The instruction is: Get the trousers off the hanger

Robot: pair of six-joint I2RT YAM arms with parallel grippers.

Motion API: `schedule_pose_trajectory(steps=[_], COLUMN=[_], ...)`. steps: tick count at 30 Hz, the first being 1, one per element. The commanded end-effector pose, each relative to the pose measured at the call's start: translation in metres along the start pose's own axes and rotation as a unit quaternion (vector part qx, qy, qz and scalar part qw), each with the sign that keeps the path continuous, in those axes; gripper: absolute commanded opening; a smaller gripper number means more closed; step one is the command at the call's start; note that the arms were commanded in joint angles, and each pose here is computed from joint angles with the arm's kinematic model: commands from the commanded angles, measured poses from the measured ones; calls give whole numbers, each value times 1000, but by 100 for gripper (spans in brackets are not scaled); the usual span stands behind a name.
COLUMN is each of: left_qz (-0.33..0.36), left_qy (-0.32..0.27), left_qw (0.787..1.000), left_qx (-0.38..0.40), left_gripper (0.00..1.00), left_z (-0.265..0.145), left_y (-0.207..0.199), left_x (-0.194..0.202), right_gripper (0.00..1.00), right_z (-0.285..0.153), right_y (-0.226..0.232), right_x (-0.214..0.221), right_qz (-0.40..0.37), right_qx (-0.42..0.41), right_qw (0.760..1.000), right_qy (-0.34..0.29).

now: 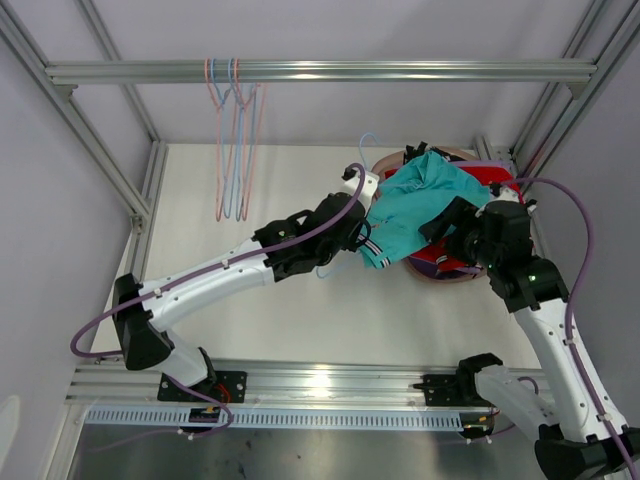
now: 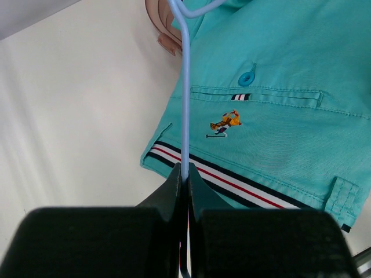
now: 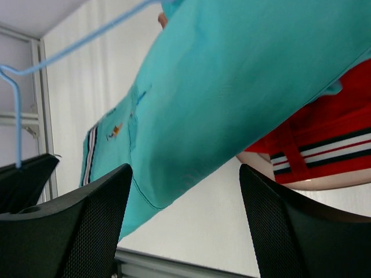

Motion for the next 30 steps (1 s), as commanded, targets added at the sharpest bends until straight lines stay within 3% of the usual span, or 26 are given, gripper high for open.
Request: schedule_pose_trajectory(steps=[1, 9, 12, 13, 18, 19, 21, 26, 30], left_qz=[-30, -32, -37, -35, -37, -36, -33, -26, -17], left_qy=[-58, -62, -68, -68, -72, -72, -68, -59, -51], left_qw=[998, 998, 997, 997, 997, 997, 997, 998, 999], left_qx=[1, 3, 4, 6, 10, 9, 7, 1, -8], left_gripper=[0, 0, 0, 0, 0, 0, 0, 0, 0], left_z=[-17, -22, -26, -26, -28, -28, -25, -17, -6], left_y=[7, 10, 11, 11, 11, 12, 11, 9, 7], left_x=[-32, -31, -34, -34, -34, -34, -31, -25, -16], right_gripper=[79, 78, 63, 49, 23, 11, 1, 0, 0], right_z=[6, 46, 58, 62, 62, 61, 56, 46, 25], right_y=[7, 13, 14, 14, 24, 26, 34, 56, 89], right_x=[6, 22, 16, 14, -1, -4, -12, -38, -82], right_qz=[21, 12, 6, 6, 0, 0, -4, -21, -28], right_qx=[-11, 0, 7, 8, 4, 3, -5, -14, -42], right_qw=[1000, 1000, 1000, 1000, 999, 999, 998, 997, 992], right_qy=[-5, -4, -22, -24, -49, -51, -59, -75, -115])
Point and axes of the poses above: each gripper's point midway between its finger pads, its own z axis out along the fingers, its own y axis along the line the jaws close on, x = y × z, the point moved 3 cm from there along -z, back along the fingers, and after that the axes turned 4 degrees about z, right-handed, at the moved point
